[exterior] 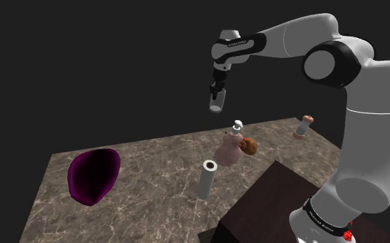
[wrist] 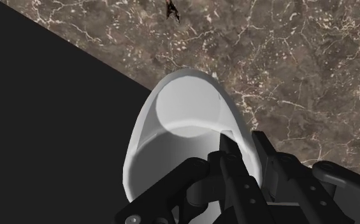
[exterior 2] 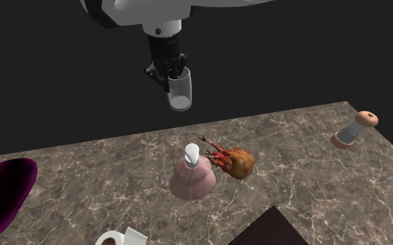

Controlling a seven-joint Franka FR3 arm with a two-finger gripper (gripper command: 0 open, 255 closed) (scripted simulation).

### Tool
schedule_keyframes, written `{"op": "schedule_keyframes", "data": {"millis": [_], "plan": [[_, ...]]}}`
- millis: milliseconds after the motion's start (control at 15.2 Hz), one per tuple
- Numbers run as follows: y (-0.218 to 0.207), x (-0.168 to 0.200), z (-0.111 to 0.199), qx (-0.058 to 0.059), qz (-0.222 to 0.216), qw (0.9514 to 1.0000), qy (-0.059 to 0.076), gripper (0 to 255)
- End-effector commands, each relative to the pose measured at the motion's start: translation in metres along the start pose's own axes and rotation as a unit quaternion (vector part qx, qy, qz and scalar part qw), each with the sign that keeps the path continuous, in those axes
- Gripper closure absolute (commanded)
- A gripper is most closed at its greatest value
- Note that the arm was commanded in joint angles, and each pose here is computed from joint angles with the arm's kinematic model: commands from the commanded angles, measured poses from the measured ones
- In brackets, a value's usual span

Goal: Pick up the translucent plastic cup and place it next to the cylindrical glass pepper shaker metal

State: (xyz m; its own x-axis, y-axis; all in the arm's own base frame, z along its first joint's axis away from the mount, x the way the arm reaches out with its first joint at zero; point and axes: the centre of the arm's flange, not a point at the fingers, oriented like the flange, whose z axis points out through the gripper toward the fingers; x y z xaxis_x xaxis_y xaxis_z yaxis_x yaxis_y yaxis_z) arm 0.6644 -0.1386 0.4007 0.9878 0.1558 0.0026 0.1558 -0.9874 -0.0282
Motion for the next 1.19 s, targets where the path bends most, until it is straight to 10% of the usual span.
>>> {"op": "schedule_keyframes", "data": {"millis": [0,462,1122], "plan": [[0.0,0.0,-0.011,0.0,0.0,1.0,0.0,255],[-0.001,0.0,-0.045,0.0,0.0,1.0,0.0,255],[0.106,-0.078,-0.049,0.0,0.0,1.0,0.0,255]]}}
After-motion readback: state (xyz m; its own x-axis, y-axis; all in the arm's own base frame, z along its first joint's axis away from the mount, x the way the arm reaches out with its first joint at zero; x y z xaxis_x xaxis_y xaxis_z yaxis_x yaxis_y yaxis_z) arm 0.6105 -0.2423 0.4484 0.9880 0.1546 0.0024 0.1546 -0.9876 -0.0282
